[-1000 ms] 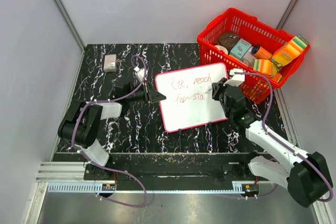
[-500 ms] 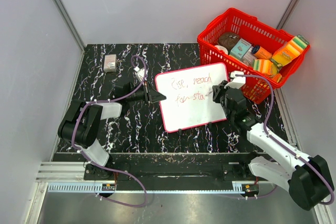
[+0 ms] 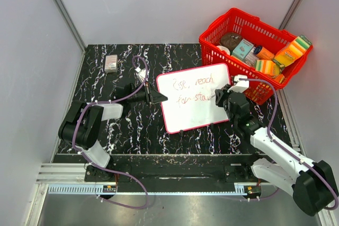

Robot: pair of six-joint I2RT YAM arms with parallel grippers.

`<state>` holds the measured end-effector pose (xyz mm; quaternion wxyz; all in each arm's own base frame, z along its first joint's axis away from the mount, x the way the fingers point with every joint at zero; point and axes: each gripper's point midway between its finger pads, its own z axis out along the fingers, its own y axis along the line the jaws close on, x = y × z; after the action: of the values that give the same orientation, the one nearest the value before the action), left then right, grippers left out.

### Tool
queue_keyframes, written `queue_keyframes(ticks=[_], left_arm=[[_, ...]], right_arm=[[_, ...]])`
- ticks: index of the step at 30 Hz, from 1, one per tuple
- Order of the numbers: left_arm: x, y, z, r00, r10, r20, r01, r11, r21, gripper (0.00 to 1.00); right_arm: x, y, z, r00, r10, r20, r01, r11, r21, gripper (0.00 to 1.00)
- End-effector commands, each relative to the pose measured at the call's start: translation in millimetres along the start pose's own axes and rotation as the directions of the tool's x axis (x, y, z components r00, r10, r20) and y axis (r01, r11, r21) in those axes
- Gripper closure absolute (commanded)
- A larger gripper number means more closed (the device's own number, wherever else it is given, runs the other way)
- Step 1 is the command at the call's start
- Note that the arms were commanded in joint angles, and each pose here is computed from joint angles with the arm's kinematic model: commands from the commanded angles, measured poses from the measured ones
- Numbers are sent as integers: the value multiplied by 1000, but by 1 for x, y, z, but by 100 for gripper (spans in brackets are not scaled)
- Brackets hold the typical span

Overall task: Write a sentence on the whiteboard
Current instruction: Put down the whiteboard on the whiteboard stand.

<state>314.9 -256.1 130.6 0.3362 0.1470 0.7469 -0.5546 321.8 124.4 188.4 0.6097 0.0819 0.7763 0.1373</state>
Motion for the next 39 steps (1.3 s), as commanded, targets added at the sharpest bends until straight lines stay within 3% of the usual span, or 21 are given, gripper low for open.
queue_keyframes(ticks=[1,39], left_arm=[[-13,-9,4,991,133,26,-134,991,11,100],[-13,-10,4,991,135,26,-135,991,13,100]], right_arm=[[-1,-2,0,1000,10,5,-10,1000,5,100],[-51,3,18,989,-3,148,-5,999,54,100]])
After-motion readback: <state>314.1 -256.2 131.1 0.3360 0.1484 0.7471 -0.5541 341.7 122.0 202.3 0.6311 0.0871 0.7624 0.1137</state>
